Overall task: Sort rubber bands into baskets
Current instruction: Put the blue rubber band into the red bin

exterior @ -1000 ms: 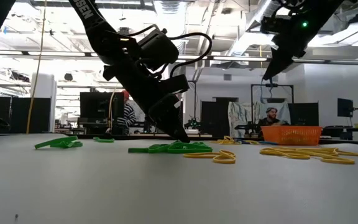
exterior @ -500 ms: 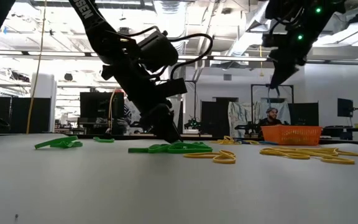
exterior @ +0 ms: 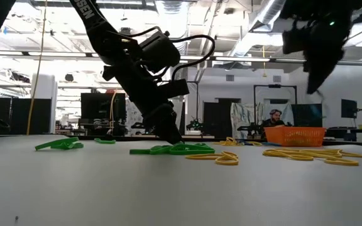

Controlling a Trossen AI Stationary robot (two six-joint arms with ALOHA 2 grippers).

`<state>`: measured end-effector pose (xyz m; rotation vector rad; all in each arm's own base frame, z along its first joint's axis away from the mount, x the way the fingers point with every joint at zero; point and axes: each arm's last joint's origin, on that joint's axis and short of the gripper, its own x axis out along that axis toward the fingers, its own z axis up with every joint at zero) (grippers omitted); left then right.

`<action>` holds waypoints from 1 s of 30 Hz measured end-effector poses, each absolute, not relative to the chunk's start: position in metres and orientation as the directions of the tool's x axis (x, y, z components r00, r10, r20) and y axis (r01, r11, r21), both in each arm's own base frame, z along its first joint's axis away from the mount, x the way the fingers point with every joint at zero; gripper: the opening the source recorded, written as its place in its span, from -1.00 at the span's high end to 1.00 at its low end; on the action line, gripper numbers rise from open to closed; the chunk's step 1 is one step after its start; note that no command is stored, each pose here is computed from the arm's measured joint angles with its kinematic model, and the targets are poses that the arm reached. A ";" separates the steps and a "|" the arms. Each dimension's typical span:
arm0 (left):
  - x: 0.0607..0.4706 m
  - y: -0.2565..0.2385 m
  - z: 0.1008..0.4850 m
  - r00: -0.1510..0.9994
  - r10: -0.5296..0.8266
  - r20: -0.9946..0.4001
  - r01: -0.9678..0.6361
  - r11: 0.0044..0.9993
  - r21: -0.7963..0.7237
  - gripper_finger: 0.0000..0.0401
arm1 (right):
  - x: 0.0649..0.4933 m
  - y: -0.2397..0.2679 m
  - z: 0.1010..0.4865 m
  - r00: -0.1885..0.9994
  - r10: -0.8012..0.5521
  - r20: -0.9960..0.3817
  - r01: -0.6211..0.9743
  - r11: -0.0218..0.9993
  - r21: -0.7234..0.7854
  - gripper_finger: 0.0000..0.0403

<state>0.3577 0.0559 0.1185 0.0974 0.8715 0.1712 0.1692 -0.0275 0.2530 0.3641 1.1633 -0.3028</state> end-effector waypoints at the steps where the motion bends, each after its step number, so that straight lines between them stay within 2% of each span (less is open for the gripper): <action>1: 0.358 0.056 0.118 0.631 0.189 -0.752 -0.110 0.982 0.155 0.19 | 0.168 -0.021 0.254 0.373 -0.015 -0.928 0.395 0.907 0.144 0.72; 11: 0.358 0.056 0.118 0.631 0.189 -0.752 -0.111 0.982 0.154 0.19 | 0.139 0.048 0.268 0.366 0.233 -0.901 0.287 0.893 0.347 0.72; 16: 0.358 0.056 0.119 0.631 0.189 -0.752 -0.111 0.982 0.154 0.19 | 0.122 0.081 0.270 0.326 0.325 -0.888 0.276 0.866 0.418 0.72; 23: 0.358 0.056 0.119 0.632 0.189 -0.752 -0.111 0.982 0.154 0.19 | 0.102 0.123 0.268 0.306 0.369 -0.878 0.282 0.846 0.454 0.72; 30: 0.358 0.056 0.119 0.632 0.189 -0.752 -0.111 0.982 0.154 0.19 | 0.089 0.157 0.253 0.249 0.341 -0.907 0.319 0.855 0.409 0.72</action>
